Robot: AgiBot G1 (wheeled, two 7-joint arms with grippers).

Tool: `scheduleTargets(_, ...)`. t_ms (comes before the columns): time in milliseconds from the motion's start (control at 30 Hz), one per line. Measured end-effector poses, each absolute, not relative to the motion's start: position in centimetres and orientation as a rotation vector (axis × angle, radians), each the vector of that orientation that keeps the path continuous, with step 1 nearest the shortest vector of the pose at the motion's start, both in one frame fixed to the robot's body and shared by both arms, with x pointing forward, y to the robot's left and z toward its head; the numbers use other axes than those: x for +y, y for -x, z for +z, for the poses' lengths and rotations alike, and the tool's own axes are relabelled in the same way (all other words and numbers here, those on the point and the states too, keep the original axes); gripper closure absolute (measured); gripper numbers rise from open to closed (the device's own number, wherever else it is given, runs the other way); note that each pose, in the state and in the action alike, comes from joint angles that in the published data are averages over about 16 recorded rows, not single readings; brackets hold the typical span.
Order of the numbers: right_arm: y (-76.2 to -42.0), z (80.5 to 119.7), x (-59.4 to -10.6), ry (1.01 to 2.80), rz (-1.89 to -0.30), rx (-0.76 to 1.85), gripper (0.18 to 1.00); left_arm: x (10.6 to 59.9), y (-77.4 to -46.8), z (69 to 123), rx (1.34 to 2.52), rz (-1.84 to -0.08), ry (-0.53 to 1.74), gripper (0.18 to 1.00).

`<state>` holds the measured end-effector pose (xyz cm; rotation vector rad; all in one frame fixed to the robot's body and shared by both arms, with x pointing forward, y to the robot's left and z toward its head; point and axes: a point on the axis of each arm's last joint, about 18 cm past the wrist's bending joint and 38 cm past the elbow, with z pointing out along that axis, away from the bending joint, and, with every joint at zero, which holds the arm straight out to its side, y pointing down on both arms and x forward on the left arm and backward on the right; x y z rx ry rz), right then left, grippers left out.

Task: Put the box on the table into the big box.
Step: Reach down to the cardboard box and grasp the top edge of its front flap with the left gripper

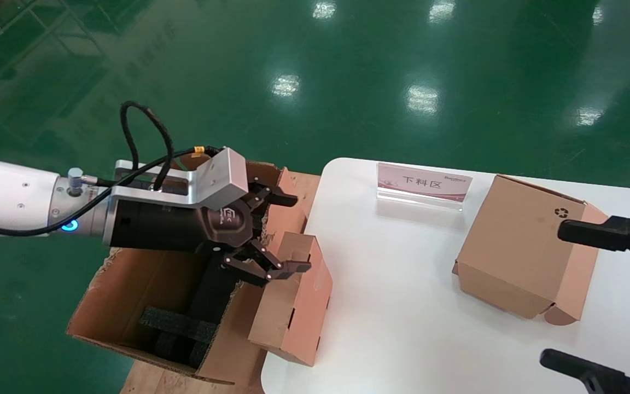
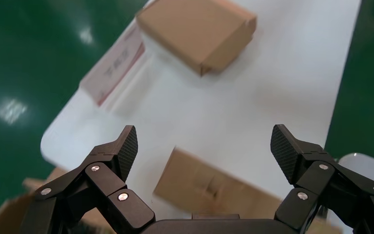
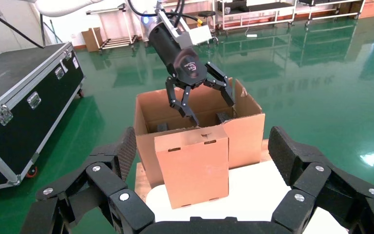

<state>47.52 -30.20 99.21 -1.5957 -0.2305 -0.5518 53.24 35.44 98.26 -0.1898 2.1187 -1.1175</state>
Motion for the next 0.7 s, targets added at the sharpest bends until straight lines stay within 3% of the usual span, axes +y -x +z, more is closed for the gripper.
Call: scheduleTargets(700,-47.5,99.2,-30.2,1.596,-0.552,-0.231,0.184,33.9,-53.9,101.4,2.257,-0.934,0.592,0.188)
